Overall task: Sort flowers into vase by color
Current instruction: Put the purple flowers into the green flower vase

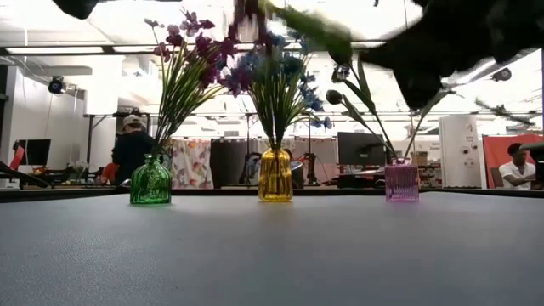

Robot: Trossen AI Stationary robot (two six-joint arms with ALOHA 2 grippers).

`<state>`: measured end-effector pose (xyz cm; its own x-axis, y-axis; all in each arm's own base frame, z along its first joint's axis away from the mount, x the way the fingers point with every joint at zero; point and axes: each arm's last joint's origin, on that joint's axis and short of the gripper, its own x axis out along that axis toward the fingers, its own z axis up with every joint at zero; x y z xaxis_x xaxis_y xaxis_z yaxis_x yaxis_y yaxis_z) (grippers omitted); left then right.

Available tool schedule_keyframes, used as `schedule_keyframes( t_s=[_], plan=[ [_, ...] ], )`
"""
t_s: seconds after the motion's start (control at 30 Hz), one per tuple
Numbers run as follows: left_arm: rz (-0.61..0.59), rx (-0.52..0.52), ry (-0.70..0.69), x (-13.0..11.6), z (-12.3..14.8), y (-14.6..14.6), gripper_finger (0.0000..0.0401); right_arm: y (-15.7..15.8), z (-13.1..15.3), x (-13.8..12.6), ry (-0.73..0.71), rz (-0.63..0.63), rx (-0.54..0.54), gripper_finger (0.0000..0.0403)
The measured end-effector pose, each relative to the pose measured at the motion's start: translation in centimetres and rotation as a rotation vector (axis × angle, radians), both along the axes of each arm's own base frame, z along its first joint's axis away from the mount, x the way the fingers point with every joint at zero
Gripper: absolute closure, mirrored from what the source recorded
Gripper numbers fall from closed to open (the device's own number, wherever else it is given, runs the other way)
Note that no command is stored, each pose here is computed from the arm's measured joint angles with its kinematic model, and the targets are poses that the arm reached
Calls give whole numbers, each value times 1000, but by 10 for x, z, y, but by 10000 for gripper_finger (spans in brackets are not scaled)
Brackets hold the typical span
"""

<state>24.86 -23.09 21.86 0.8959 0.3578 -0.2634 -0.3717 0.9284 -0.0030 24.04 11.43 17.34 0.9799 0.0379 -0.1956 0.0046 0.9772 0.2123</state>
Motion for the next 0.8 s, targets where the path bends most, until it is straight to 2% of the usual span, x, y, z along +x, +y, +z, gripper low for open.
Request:
schedule_keyframes(
  t_s=[0.17, 0.33, 0.5, 0.6, 0.8],
  plan=[
    [-25, 34, -32, 8, 3, -4, 207, 5, 16, 2, -198, 30, -31, 390],
    [26, 48, -79, 22, 10, 7, 199, 15, 32, 17, -299, 86, -102, 390],
    [55, 49, -121, 38, 17, 19, 172, 29, 44, 38, -354, 160, -160, 390],
    [-17, 33, -146, 45, 23, 22, 158, 35, 48, 49, -372, 160, -199, 390],
    [-149, 82, -223, 48, 38, 19, 149, 41, 48, 63, -383, 155, -256, 390]
  ],
)
